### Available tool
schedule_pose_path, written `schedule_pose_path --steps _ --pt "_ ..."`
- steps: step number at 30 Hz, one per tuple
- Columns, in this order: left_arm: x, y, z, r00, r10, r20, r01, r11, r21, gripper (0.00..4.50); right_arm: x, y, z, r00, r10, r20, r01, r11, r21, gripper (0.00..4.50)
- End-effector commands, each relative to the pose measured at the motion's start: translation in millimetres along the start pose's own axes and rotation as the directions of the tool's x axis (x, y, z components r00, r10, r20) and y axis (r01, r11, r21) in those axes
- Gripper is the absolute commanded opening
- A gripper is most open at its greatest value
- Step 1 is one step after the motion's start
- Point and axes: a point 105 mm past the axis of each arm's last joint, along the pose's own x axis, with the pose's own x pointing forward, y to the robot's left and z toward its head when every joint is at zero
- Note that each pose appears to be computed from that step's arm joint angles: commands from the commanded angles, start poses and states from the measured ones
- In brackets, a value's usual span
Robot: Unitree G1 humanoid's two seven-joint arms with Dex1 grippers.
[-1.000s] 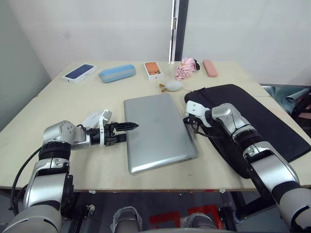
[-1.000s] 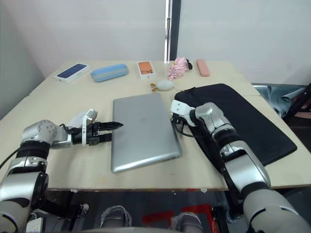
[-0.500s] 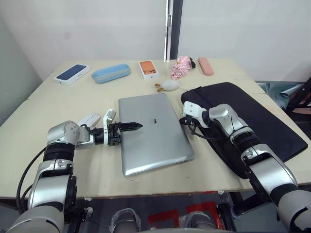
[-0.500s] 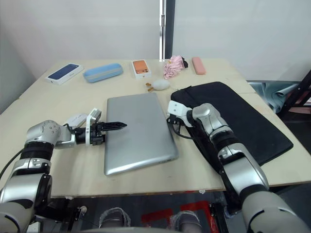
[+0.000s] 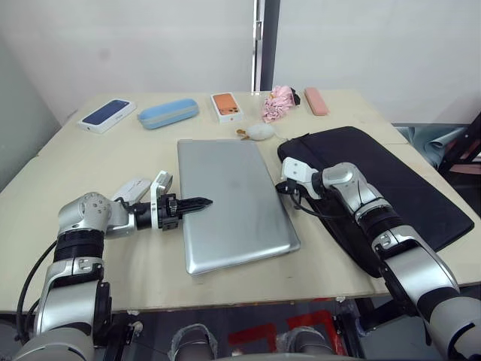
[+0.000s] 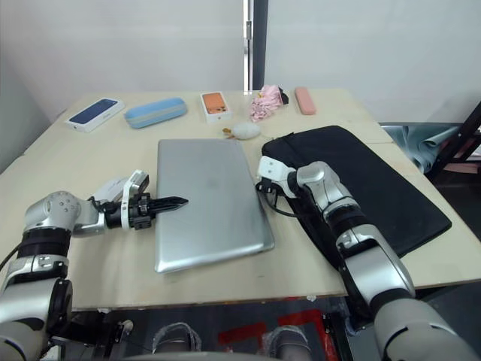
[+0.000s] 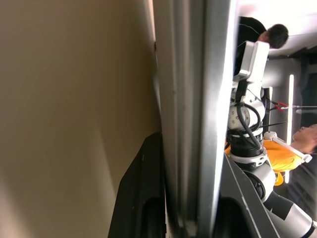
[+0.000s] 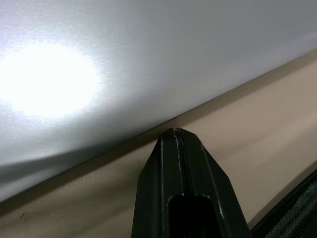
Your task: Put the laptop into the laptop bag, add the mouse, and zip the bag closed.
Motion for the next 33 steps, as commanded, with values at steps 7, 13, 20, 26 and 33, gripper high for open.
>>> schedule_pose_path --steps 7,13,20,26,33 --pt "-11.0 -35.6 -7.8 0.997 -0.071 0.033 0.065 0.985 0.161 0.31 -6.5 -3.6 6.9 0.996 -0.037 0.079 0.029 0.995 0.097 0.00" --pt "-7.3 -53.3 -32.4 0.988 -0.152 0.003 0.149 0.970 0.192 0.31 -32.3 -14.7 20.8 0.980 -0.102 0.169 0.069 0.979 0.193 0.00" --pt "-7.3 -76.1 -38.6 0.938 -0.256 0.236 0.197 0.949 0.244 0.31 -79.1 -11.4 16.9 0.979 -0.136 0.151 0.097 0.966 0.240 0.00" --pt "11.5 -73.4 -64.1 0.928 -0.338 0.156 0.326 0.941 0.094 0.31 -133.0 -10.4 2.1 0.981 -0.177 0.083 0.150 0.954 0.261 0.00" --pt "18.1 -68.0 -70.2 0.913 -0.390 0.121 0.392 0.920 0.012 0.31 -188.5 -6.9 1.4 0.979 -0.204 0.016 0.193 0.945 0.265 0.50"
